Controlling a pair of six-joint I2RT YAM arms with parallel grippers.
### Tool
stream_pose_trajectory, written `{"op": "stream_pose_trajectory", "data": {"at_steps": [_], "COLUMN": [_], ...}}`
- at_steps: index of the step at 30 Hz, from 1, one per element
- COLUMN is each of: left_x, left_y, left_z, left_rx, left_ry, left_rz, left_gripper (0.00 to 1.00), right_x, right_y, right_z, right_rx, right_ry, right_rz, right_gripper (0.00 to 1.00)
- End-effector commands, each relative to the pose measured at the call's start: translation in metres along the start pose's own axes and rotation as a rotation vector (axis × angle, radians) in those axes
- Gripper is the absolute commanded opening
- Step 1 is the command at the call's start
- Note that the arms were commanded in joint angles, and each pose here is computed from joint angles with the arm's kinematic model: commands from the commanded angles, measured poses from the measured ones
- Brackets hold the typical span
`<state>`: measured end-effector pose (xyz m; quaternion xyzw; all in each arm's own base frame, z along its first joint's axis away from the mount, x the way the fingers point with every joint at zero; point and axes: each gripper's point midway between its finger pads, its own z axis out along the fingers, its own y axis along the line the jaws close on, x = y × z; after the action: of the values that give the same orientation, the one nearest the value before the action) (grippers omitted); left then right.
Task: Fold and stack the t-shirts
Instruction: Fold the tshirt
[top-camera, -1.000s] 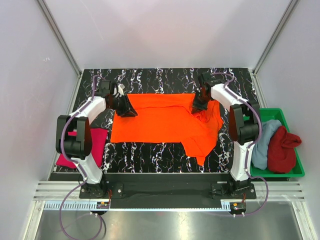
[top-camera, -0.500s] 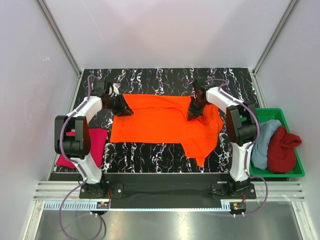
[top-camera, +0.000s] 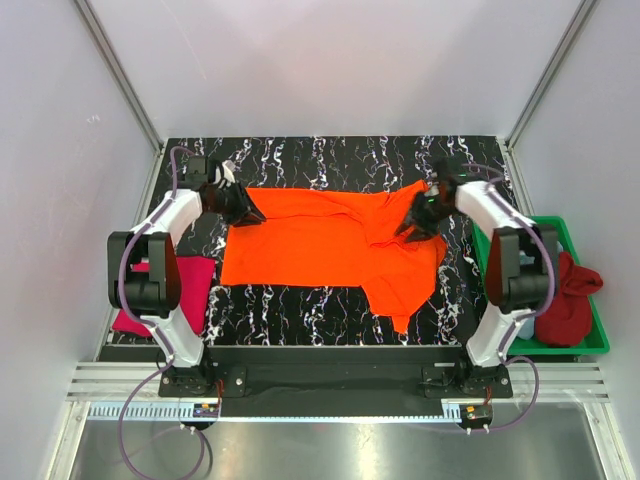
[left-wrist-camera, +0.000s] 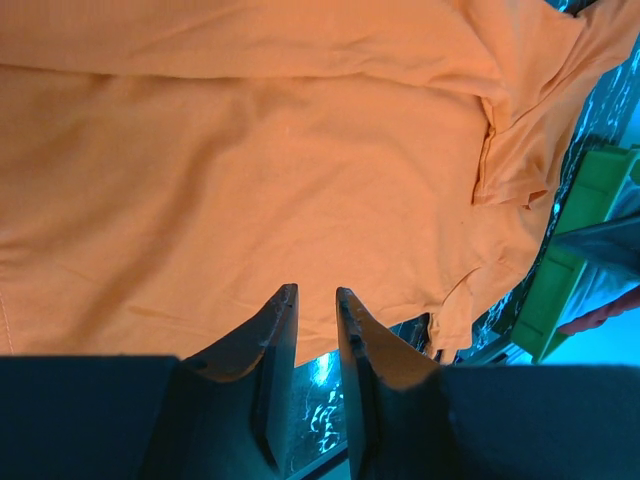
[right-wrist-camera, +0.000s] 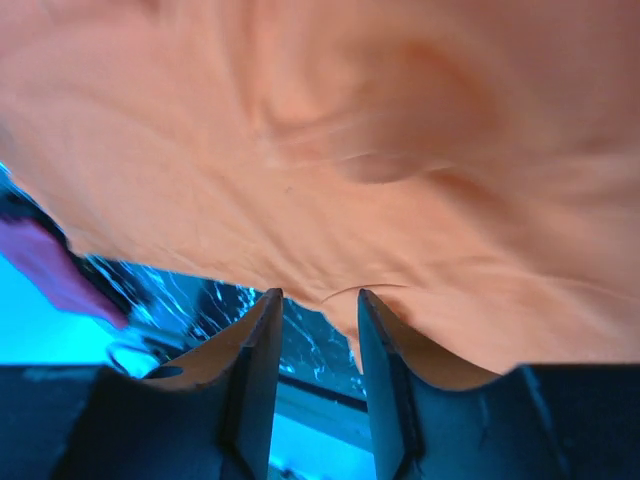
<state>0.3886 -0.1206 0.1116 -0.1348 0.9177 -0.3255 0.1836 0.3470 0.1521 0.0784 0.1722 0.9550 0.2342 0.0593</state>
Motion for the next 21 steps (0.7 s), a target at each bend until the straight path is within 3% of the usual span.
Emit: {"op": "stream_pose_trajectory", "data": {"at_steps": [1, 4, 11, 16, 21], "left_x": [-0.013, -0.014, -0.046, -0.075, -0.103], "left_y": [-0.012, -0.013, -0.021, -0.014, 0.000], "left_z": [-0.001, -0.001, 0.008, 0.032, 0.050], "left_rx": [0.048, 0.051, 0.062, 0.081, 0.088], "left_ry": [-0.024, -0.023, -0.061, -0.067, -0.098], "left_rz": [0.009, 0.004, -0.007, -0.061, -0.103], "left_gripper": [0.27, 0.27, 0.31, 0.31, 0.31], "right_x": [-0.044, -0.081, -0.177, -0.224, -0.245], "right_y": [-0.030, -0.037, -0.022, -0.021, -0.022], "right_z": [-0.042, -0.041, -0.045, -0.035, -0.024], "right_rx": [-0.031, -0.040, -0.028, -0.045, -0.045], "right_ry": [-0.159, -0.233, -0.411, -0.452, -0.466], "right_rz": [0.046, 0.033, -0.035, -0.061, -0.100], "right_gripper": [0.44, 0.52, 0.57, 0.61, 0.60]}}
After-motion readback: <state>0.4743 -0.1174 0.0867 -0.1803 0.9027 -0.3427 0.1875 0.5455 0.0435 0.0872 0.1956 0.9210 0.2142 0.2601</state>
